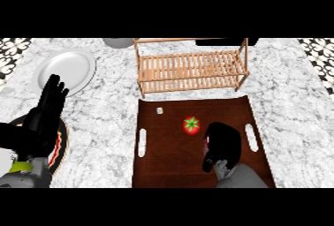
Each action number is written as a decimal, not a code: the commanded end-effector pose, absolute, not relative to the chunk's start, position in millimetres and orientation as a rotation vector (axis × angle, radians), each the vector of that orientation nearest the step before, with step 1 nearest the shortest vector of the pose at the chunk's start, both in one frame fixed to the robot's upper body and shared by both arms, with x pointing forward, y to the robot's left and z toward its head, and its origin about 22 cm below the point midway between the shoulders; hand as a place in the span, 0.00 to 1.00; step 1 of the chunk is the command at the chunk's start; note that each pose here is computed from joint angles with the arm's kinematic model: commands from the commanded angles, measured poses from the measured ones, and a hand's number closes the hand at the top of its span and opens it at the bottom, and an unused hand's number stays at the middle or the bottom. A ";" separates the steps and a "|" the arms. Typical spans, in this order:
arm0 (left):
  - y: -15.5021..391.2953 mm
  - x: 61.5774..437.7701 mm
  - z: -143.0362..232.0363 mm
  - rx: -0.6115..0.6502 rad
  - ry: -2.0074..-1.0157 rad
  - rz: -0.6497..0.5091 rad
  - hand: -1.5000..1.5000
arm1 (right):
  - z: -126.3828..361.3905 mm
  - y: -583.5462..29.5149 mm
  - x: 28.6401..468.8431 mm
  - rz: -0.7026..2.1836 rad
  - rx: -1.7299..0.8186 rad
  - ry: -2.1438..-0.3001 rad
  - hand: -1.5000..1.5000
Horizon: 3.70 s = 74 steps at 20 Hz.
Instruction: Pick the can from the tray and place it in the tiered shelf
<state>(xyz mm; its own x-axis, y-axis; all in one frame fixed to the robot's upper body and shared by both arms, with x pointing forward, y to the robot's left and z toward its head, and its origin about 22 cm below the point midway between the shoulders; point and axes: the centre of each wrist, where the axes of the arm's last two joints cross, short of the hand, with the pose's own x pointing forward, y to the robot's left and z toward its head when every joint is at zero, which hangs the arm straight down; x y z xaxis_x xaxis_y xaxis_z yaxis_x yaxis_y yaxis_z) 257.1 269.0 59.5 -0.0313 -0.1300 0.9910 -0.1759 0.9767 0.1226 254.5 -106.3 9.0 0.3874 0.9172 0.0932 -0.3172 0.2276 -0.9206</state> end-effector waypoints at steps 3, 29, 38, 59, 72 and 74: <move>254.1 263.5 66.6 0.211 -1.619 0.014 0.50 | -2.3 -38.4 236.2 1.191 -0.903 -0.892 1.00; 276.1 251.5 48.0 0.256 -1.591 0.058 0.50 | 203.7 -20.3 212.8 0.514 -0.898 -1.474 1.00; 252.5 264.5 60.6 0.234 -1.606 0.030 0.50 | 209.2 -44.4 259.1 0.425 -0.976 -1.461 1.00; 269.6 256.6 47.6 0.232 -1.615 0.034 0.50 | 155.8 -79.4 382.8 0.314 -1.008 -1.553 1.00; 264.2 253.6 58.7 0.233 -1.617 0.030 0.50 | 124.7 -89.8 424.0 0.211 -0.839 -1.513 0.00; 251.0 258.3 48.6 0.231 -1.610 0.030 0.50 | 119.0 -91.0 418.7 0.203 -0.830 -1.520 0.00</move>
<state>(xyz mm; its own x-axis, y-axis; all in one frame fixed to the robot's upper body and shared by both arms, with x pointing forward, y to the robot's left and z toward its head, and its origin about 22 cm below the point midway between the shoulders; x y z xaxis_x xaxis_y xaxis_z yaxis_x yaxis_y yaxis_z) 258.3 264.6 58.5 -0.0359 -0.1323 0.9906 -0.1691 0.9777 0.1244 416.8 -90.7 128.8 0.1056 0.6245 0.7738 0.3829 0.6926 -0.6113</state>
